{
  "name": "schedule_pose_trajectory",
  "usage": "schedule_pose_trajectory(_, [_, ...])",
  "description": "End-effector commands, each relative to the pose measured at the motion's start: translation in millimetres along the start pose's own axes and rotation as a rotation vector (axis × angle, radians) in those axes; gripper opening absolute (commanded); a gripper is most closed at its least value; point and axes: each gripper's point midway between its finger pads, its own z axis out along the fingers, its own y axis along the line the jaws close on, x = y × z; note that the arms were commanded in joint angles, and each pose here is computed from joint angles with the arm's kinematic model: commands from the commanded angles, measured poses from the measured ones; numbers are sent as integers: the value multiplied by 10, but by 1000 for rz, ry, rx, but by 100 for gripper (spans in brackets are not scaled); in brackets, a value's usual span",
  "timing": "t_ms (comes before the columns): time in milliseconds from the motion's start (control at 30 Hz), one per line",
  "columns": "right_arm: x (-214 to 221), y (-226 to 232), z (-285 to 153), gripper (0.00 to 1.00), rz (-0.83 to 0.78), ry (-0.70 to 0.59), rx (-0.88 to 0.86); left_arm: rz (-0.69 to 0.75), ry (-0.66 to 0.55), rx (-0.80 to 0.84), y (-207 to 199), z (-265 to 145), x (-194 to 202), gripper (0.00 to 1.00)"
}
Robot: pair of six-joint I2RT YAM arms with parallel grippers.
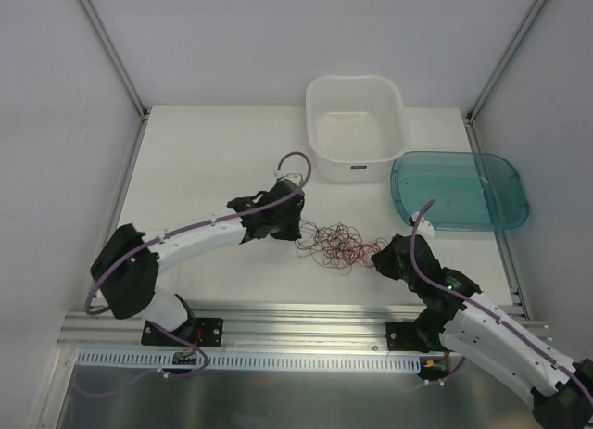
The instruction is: Untangle the cables
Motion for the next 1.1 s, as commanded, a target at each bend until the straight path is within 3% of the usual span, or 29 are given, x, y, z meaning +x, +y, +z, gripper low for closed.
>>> schedule_pose_trajectory(0, [-389,-133,-282,1,-93,-114,92,-152,-161,13,253,-475,-339,0])
schedule_pose_trajectory(167, [-843,-60,-732,1,-204,-218,104,-283,-302,-14,822,-931,-385,0])
schedule_pose_trajectory(333, [-1196,172,-1132,1,-270,-282,49,-393,-391,-192,1562,-1169,-304,0])
schedule_pose_trajectory(533, [-1460,530,-1465,0,-315,-316,-66,-474,-316,-402,2161,-1137,54,0])
schedule_pose_trajectory(800, [-1529,1064,-1693,1,-392,-265,-268,-577,-267,-550,2528,-1018,370,0])
schedule_pose_trajectory(1067, [-2000,1477,-2231,1,-435,-398,-381,-706,-218,-656,2733,-887,673,0])
